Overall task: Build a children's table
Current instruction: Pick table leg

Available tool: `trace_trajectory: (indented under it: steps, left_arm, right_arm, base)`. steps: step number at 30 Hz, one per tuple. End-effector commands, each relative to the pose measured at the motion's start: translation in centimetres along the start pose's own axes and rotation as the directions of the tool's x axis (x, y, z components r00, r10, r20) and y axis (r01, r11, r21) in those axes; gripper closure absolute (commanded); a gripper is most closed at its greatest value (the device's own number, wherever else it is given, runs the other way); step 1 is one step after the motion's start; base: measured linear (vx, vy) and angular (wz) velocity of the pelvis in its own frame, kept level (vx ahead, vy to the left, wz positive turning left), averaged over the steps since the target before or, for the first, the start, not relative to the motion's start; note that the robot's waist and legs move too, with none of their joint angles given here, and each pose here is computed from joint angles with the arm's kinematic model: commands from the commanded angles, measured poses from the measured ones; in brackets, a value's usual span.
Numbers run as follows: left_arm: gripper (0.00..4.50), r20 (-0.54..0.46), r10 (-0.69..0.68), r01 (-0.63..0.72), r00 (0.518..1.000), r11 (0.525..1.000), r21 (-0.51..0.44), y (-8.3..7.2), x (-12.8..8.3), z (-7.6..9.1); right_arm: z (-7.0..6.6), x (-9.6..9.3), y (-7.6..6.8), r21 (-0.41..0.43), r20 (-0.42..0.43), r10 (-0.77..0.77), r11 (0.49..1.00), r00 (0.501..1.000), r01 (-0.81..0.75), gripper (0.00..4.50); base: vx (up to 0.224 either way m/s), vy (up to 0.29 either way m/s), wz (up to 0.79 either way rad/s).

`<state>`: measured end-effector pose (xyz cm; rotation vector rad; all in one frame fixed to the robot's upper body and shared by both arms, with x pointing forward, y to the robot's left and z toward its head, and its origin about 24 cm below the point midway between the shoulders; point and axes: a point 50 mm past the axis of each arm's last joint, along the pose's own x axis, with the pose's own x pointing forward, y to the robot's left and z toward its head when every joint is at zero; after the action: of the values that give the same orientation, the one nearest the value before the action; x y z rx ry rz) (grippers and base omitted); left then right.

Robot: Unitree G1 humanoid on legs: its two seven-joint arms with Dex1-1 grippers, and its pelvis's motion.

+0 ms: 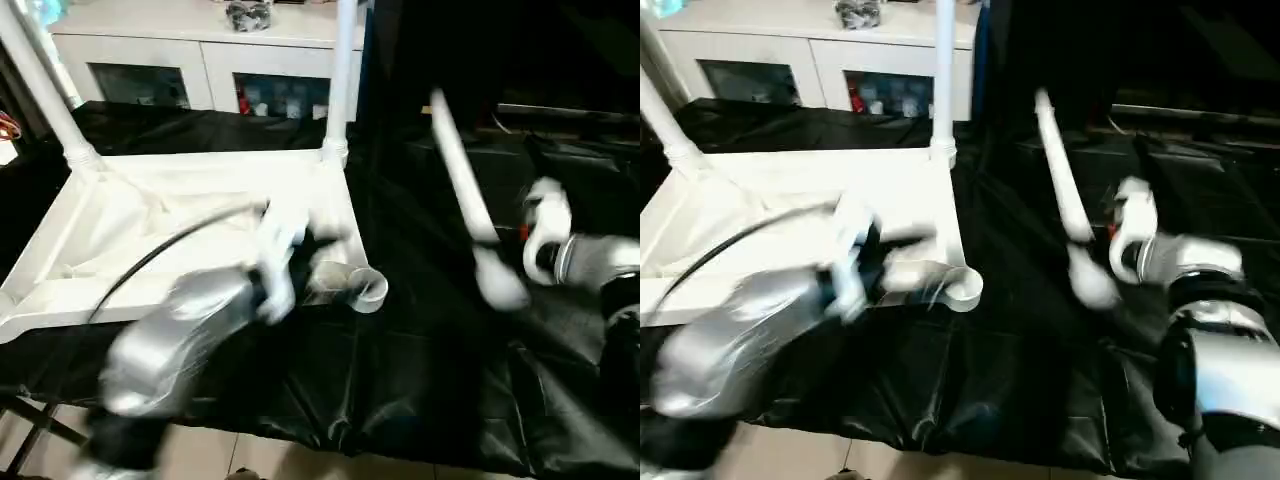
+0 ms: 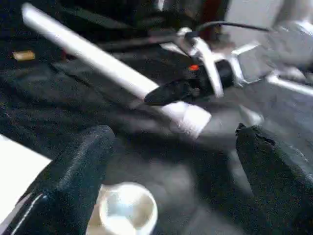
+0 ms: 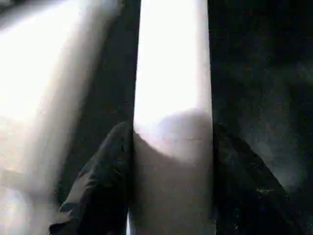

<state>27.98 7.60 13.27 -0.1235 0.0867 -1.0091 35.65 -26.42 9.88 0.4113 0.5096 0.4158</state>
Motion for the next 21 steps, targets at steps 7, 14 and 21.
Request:
trace_trajectory:
  steps: [7, 14, 21]
  left_arm:
    - [0.00, 0.090, 0.078, -0.060, 0.993, 0.979, -0.196, 0.6, 2.7, 1.7]
    - [0.00, 0.232, -0.069, 0.169, 0.970, 0.881, -0.442, -0.7, 5.2, 4.4]
    - [0.00, 0.246, -0.136, 0.242, 0.960, 0.846, -0.475, -1.9, 6.1, 4.5]
  right_arm:
    - [-0.4, -2.7, 5.3, -0.067, 0.249, 0.492, 0.868, 0.834, -0.492, 2.65]
    - [-3.3, -3.6, 8.6, -0.065, 0.200, 0.634, 0.770, 0.747, -0.635, 2.65]
    - [-4.3, -3.3, 10.1, -0.078, 0.139, 0.658, 0.752, 0.740, -0.654, 2.65]
  base:
    - [0.000, 0.000, 0.00]
    - [0.000, 0.000, 0.00]
    - [0.000, 0.000, 0.00]
